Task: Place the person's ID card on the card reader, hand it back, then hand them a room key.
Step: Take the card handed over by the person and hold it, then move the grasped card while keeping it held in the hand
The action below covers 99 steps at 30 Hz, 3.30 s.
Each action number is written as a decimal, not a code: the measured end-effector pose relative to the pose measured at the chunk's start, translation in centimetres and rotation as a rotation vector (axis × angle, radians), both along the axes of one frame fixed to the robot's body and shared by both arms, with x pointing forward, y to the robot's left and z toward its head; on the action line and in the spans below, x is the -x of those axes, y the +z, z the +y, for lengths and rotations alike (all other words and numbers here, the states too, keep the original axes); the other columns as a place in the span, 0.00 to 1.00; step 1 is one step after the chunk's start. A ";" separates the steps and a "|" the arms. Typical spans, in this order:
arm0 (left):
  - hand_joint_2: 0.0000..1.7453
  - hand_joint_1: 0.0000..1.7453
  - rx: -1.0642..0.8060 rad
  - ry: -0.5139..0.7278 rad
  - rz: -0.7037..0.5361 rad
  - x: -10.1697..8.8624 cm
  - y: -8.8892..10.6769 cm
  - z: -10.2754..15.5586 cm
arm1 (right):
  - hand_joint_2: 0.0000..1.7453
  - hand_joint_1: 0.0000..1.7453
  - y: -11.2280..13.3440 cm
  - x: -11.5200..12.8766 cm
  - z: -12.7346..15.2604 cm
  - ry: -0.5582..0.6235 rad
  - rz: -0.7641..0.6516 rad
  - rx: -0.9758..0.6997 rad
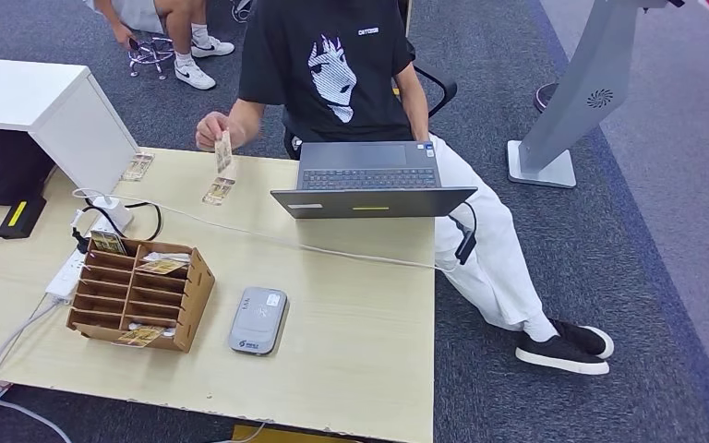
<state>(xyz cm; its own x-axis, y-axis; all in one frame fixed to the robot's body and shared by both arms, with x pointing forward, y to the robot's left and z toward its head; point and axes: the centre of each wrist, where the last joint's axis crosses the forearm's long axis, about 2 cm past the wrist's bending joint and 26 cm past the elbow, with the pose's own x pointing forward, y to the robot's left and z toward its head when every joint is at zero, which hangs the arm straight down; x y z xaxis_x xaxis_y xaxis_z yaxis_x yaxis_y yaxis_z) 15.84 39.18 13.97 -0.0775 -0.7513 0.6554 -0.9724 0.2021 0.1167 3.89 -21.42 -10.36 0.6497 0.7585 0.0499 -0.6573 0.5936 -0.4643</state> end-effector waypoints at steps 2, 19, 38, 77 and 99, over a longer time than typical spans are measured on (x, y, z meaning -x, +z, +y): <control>1.00 0.00 -0.022 -0.018 -0.016 -1.0 0.6 -0.2 | 1.00 0.00 0.0 0.0 0.0 -0.001 0.000 -0.002; 1.00 0.00 -0.294 -0.113 0.189 -14.4 5.2 -0.7 | 1.00 0.00 -0.2 -0.4 -1.2 0.031 0.001 -0.024; 1.00 1.00 -0.293 -0.281 0.323 -21.0 5.5 -4.7 | 1.00 0.00 0.0 -1.0 -0.9 0.015 -0.015 -0.018; 1.00 1.00 -0.394 -0.556 0.186 -18.7 7.3 -12.8 | 1.00 0.00 0.0 -1.3 -0.9 -0.010 -0.025 -0.024; 1.00 1.00 -0.338 -0.912 0.587 -15.8 3.1 -16.7 | 1.00 0.00 0.1 -1.3 -0.4 -0.040 -0.026 -0.021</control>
